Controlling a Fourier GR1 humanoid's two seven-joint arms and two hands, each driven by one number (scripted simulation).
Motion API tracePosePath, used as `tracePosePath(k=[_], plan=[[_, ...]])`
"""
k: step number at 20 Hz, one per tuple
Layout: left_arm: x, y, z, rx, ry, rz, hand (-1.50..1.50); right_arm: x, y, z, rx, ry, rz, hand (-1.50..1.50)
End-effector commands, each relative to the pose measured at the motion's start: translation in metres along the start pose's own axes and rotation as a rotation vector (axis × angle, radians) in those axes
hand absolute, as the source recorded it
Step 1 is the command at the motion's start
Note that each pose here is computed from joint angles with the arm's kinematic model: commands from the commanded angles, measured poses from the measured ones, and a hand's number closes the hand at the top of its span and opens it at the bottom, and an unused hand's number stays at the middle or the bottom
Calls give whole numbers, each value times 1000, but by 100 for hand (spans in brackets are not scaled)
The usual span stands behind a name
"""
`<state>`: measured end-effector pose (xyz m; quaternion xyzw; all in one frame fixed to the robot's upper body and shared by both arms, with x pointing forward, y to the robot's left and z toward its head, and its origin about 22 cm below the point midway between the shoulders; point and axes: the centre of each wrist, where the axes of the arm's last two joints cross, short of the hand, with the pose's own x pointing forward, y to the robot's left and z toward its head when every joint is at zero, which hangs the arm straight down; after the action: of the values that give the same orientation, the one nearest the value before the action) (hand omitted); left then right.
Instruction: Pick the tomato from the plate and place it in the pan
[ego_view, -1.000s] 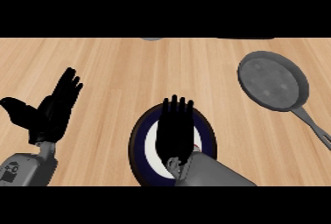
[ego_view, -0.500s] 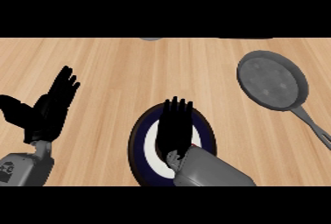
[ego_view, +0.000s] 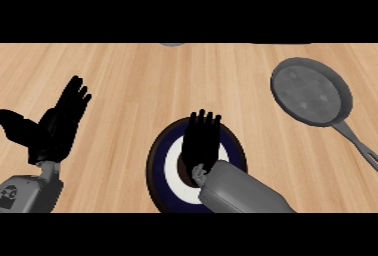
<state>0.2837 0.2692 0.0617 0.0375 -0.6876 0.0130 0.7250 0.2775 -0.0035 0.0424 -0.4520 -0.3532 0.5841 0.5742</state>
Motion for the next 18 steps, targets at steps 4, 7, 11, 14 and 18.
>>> tracePosePath(k=[4,7,11,14,18], plan=[[-10,-9,-4,5,-2,6,0,3,24,-9,22,135,-52,-150],[-12,0,6,-6,-8,-1,0,10,17,-9,35,95,-52,150],[-10,8,-1,-1,-7,-9,0,2,27,-38,-24,17,-12,150],[3,0,-10,16,3,-3,0,8,23,-24,-29,19,-22,150],[-10,13,11,9,-5,3,0,10,32,-20,-58,-3,-49,150]])
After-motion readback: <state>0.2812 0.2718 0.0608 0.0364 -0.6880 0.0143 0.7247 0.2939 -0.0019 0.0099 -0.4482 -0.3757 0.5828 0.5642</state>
